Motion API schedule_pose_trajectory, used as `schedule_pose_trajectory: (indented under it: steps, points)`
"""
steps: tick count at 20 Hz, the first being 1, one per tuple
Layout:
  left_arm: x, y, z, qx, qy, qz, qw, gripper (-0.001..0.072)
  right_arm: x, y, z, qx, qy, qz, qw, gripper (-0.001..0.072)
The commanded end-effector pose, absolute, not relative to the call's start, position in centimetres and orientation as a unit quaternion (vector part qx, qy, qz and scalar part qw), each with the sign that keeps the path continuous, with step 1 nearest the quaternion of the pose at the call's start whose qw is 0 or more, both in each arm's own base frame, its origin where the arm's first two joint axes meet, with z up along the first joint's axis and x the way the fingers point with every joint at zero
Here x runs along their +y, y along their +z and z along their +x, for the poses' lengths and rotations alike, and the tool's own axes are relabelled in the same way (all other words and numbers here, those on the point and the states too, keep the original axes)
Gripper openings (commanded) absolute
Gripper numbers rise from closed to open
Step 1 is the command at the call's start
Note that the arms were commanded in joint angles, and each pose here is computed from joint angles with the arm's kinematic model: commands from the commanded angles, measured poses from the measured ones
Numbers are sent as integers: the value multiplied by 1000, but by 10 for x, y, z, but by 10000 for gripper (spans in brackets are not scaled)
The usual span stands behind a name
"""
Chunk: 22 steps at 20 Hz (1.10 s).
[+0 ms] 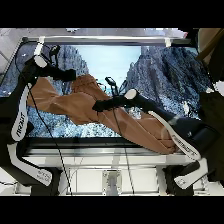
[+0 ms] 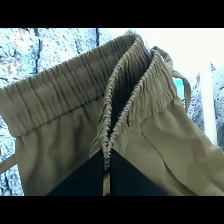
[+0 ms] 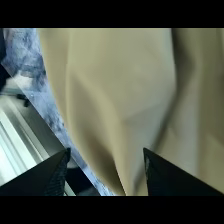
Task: Fold the clothes and pants, and hang the long-sleeved shirts on hangers.
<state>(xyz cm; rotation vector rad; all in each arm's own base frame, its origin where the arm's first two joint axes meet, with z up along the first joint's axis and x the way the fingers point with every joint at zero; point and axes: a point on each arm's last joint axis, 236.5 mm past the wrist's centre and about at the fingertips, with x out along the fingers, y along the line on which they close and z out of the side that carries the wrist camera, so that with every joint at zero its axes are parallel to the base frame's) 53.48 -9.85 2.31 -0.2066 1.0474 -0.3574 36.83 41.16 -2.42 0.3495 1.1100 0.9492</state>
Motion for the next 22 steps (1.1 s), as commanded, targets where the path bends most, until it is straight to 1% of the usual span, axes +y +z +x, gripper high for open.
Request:
schedule_pose_trajectory:
  steps: [1,4,7,9,11,13,15,18,22]
  points:
    - [-99,24,535,495,-170,-98,846,19,442,-39,380,516,443,178,711,527]
    - [-99,24,535,495,-170,-98,846,19,445,-53,381,533,433,184,703,523]
    - [-99,24,535,495,-170,-98,846,19,440,-55,384,532,431,172,708,522]
    - [-99,24,535,495,-170,-98,846,19,435,-45,394,524,436,167,713,520]
    - [-99,24,535,495,-170,-98,846,19,420,-38,406,520,439,133,721,514]
    - [-99,24,535,495,-170,-98,846,19,397,-38,419,536,414,114,727,515]
    - [-99,24,535,495,-170,-98,846,19,389,-41,427,538,399,117,733,514]
    - [-99,24,535,495,-170,-98,846,19,400,-55,416,554,400,121,720,514]
    - [-100,25,535,495,-172,-101,846,19,433,-73,383,575,421,122,691,514]
